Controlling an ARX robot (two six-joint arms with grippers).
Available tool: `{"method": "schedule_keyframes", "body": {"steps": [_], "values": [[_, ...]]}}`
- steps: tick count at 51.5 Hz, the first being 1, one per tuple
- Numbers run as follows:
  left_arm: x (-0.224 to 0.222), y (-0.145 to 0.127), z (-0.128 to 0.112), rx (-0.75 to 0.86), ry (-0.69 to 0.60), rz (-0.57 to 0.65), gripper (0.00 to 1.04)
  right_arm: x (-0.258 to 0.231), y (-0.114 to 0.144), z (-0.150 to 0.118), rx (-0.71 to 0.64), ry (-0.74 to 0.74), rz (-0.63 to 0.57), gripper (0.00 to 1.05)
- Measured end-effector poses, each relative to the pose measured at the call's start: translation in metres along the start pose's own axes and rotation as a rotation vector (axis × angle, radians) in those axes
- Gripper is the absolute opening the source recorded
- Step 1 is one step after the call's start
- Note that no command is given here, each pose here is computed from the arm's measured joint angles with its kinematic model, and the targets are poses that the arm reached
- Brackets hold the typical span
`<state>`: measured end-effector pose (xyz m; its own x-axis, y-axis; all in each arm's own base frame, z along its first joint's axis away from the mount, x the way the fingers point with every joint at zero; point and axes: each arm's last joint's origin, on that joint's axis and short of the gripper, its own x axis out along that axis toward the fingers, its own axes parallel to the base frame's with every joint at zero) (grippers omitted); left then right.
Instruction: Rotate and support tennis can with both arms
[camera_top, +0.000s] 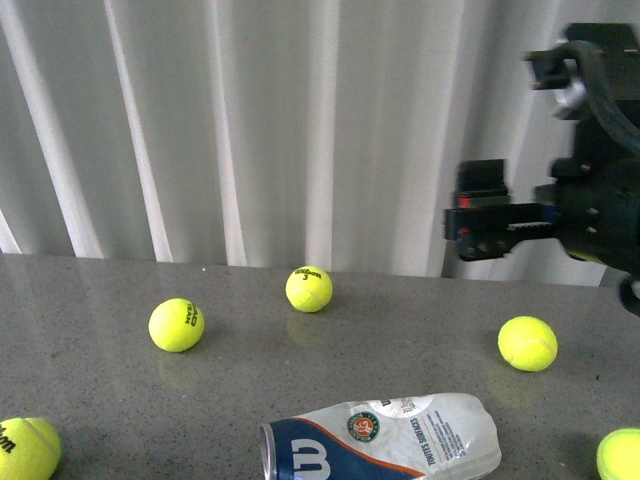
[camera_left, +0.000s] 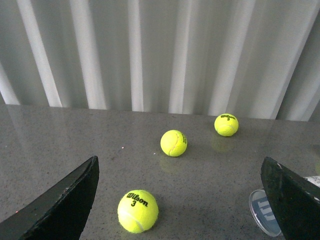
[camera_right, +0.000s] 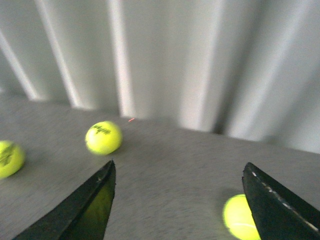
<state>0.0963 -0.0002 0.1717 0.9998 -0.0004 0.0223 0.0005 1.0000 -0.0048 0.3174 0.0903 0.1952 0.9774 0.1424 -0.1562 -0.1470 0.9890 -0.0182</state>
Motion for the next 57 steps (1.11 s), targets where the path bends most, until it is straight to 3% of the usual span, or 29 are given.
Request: {"method": "schedule_keyframes", "body": {"steps": [3,7,19,41,57], "values": [[0.0,0.0,0.0,0.0,0.0,0.002,0.98,-0.018,-0.01,-0.004,0.019,-0.091,-0.101,0.64],[0.0,0.0,0.0,0.0,0.0,0.002,0.98,-0.038,-0.022,-0.003,0.032,-0.155,-0.13,0.52],[0.0,0.0,0.0,0.0,0.0,-0.001,0.98,-0.093,-0.044,-0.03,0.027,-0.135,-0.135,0.03],[0.0,0.0,0.0,0.0,0.0,-0.002,0.98,-0.154,-0.064,-0.061,0.031,-0.132,-0.136,0.03],[0.0,0.0,0.0,0.0,-0.001,-0.002,0.98,-0.175,-0.063,-0.063,0.031,-0.138,-0.144,0.03]]}}
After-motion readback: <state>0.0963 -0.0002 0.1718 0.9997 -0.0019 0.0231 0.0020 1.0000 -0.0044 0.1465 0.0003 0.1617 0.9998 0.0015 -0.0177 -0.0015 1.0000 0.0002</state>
